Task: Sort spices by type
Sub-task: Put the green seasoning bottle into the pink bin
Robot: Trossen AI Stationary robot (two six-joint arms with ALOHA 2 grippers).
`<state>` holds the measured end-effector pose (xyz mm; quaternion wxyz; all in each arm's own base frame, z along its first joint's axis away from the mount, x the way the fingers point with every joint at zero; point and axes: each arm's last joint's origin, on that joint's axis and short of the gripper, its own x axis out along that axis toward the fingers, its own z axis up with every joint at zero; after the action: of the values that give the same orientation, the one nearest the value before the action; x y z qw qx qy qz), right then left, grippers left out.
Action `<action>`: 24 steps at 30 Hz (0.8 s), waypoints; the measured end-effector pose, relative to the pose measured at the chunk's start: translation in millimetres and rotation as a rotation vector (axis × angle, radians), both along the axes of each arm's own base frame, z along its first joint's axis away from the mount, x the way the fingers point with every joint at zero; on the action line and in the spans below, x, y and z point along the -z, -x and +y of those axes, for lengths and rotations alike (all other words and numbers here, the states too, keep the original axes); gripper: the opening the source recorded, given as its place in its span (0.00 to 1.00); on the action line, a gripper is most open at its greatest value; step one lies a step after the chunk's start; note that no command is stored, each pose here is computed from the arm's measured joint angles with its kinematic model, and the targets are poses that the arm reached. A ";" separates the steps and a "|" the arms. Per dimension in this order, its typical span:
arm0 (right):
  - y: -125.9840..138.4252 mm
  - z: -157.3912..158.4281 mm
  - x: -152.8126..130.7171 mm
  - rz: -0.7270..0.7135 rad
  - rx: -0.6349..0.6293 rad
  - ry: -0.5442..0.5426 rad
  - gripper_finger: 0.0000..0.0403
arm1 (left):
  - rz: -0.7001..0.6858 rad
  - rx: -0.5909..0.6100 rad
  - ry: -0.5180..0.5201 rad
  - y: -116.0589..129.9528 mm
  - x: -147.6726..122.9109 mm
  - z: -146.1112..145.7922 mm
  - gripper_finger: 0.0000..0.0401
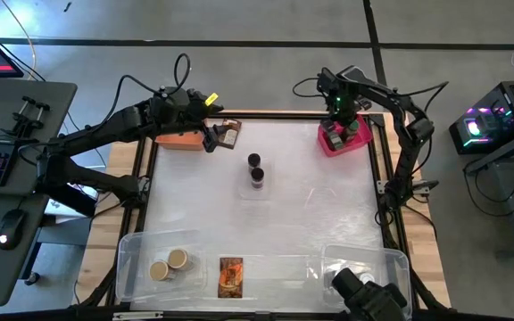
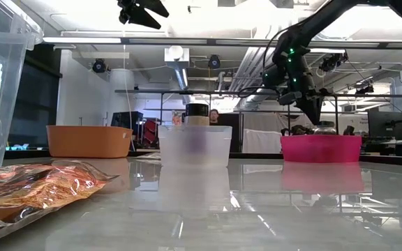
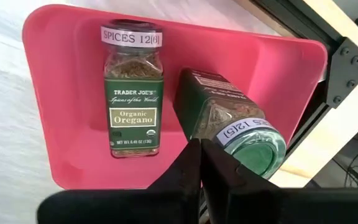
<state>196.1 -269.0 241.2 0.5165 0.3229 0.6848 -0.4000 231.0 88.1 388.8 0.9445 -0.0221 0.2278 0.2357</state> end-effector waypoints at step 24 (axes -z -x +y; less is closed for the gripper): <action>3.2 5.2 -1.3 0.018 0.116 -0.042 0.00 | 0.000 0.000 0.000 0.0 0.0 0.0 0.73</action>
<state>192.9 -263.7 242.5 0.4795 0.3689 0.6778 -0.4178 231.0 88.1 388.8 0.9445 -0.0220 0.2280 0.2355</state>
